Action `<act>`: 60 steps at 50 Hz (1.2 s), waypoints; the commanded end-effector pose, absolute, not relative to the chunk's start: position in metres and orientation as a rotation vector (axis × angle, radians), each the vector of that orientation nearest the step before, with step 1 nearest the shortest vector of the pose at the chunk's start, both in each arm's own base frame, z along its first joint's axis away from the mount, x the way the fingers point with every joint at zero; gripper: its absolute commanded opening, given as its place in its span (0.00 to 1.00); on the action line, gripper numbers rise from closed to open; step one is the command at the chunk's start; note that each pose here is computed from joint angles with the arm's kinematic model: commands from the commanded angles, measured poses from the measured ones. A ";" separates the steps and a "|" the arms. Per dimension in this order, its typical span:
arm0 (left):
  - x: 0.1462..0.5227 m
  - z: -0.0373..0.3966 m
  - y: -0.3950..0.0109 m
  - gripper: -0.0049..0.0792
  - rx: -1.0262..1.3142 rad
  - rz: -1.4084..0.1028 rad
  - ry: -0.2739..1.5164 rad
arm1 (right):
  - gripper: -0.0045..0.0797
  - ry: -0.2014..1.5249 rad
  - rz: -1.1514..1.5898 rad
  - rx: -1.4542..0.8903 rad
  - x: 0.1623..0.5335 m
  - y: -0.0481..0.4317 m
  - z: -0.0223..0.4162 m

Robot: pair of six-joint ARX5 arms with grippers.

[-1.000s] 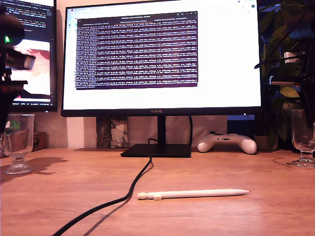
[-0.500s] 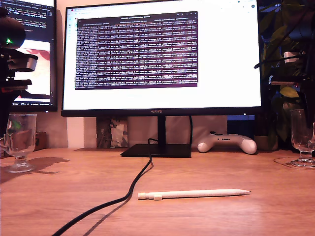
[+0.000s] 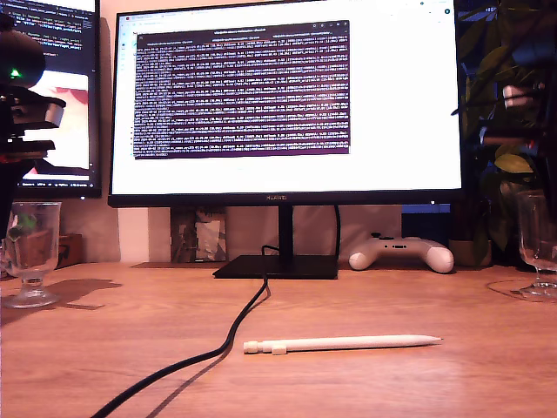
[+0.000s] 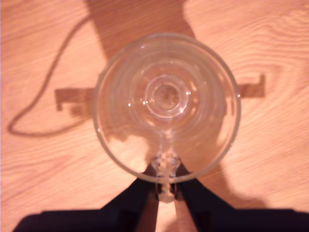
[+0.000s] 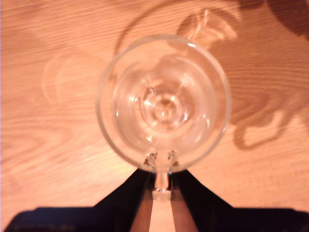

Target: Pick the small glass cups in front of you with each of your hands, and place them behind the white pen

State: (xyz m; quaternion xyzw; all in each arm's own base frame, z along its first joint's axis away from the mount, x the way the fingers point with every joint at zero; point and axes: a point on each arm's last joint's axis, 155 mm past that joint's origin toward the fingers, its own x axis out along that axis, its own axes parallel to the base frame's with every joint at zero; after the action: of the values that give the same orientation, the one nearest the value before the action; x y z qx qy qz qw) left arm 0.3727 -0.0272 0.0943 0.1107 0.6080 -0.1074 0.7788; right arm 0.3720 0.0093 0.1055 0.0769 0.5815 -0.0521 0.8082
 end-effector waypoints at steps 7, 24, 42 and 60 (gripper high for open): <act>0.373 0.126 -0.032 0.03 0.233 -0.231 1.227 | 0.04 1.151 -0.080 0.154 0.373 0.017 0.137; 0.369 0.157 -0.057 0.03 0.209 -0.306 1.129 | 0.04 1.144 -0.005 0.110 0.364 0.048 0.146; 0.355 0.179 -0.125 0.03 0.187 -0.486 1.049 | 0.04 1.150 0.128 0.040 0.351 0.108 0.147; 0.336 0.185 -0.192 0.03 0.230 -0.640 1.003 | 0.04 1.165 0.256 0.008 0.332 0.158 0.147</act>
State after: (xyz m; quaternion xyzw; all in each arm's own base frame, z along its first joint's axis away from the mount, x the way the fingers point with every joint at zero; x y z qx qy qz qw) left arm 0.3346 -0.1844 0.1693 0.1102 0.4953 -0.2914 0.8109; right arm 0.3328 0.1511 0.1383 0.0015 0.5605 0.1096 0.8209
